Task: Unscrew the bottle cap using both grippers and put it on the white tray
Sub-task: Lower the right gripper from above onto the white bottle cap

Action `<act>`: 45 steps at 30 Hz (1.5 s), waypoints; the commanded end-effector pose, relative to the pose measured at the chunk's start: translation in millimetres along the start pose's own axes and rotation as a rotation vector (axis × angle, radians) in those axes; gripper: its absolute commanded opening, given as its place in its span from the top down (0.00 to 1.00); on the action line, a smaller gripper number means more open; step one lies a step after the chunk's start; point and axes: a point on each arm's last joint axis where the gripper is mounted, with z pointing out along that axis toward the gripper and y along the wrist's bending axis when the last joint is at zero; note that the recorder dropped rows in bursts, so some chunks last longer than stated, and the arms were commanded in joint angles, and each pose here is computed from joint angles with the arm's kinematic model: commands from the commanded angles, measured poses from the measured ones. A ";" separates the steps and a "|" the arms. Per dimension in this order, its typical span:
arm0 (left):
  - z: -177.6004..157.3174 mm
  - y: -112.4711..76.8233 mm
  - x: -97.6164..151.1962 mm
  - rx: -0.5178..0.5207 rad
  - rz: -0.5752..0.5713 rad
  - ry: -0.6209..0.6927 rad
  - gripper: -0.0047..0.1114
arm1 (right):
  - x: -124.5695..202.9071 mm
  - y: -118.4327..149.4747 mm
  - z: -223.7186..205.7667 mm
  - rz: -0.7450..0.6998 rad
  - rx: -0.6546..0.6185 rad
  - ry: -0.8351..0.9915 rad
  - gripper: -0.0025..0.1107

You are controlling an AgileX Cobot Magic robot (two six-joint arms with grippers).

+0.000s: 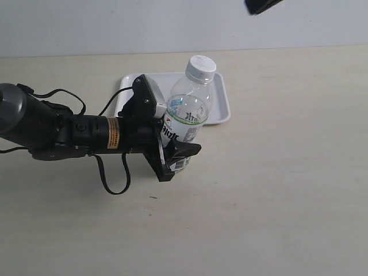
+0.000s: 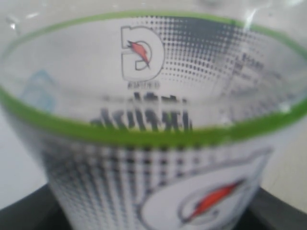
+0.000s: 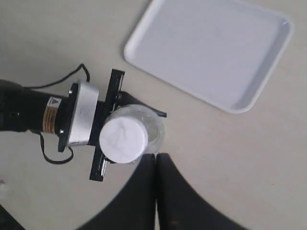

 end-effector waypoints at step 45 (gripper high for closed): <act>0.2 -0.7 0.9 0.003 0.031 0.027 0.95 | -1.4 34.2 78.9 -0.162 0.063 0.177 0.44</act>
